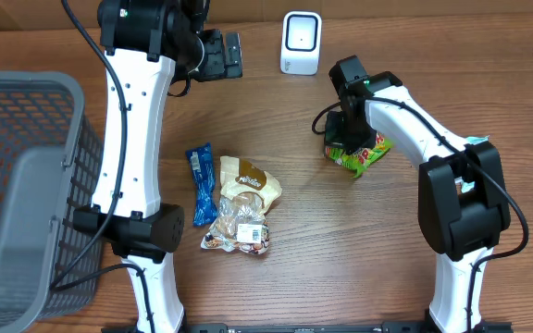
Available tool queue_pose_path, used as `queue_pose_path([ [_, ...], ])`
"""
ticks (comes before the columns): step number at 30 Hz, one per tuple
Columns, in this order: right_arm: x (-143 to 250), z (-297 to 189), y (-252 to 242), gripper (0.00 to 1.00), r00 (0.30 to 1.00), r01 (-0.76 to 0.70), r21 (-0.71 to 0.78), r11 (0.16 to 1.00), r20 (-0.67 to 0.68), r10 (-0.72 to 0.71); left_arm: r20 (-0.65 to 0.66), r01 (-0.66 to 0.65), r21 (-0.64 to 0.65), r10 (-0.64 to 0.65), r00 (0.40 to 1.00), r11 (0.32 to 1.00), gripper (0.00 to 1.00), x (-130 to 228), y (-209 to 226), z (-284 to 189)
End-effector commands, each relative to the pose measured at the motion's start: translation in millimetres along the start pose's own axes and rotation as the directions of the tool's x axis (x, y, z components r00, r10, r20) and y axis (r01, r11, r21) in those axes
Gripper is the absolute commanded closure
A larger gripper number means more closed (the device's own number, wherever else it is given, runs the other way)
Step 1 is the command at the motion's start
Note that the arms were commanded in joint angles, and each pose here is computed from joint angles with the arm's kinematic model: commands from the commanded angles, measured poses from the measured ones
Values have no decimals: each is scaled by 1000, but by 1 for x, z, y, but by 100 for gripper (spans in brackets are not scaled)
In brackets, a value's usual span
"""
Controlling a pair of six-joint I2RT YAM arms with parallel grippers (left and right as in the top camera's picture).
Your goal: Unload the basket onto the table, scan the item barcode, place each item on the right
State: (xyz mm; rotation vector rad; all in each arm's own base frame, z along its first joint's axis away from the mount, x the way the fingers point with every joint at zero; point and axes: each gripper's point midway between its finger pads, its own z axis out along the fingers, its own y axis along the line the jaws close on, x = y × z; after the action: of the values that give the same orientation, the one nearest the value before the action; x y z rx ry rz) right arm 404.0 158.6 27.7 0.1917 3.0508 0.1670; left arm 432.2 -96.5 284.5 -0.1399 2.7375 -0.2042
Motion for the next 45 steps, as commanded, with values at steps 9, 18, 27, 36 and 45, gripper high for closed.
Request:
queue_pose_path([
  [9,19,-7,6,57,874,458,-225,860,-65,-482,-3,-3,6,3,1000,1000,0,0,-4,2],
  [18,-8,-20,16,32,847,527,-199,826,43,-530,-3,-3,6,3,1000,1000,1,0,-4,2],
  [27,-4,32,-9,25,819,574,1,819,37,-573,-3,-3,6,3,1000,1000,0,0,-4,2],
  [36,27,59,-24,90,821,570,9,821,-35,-570,-3,-3,6,3,1000,1000,0,0,-4,2],
  [45,44,-38,51,96,858,448,-566,692,54,-511,-2,-2,6,2,1000,1000,1,0,-4,2],
])
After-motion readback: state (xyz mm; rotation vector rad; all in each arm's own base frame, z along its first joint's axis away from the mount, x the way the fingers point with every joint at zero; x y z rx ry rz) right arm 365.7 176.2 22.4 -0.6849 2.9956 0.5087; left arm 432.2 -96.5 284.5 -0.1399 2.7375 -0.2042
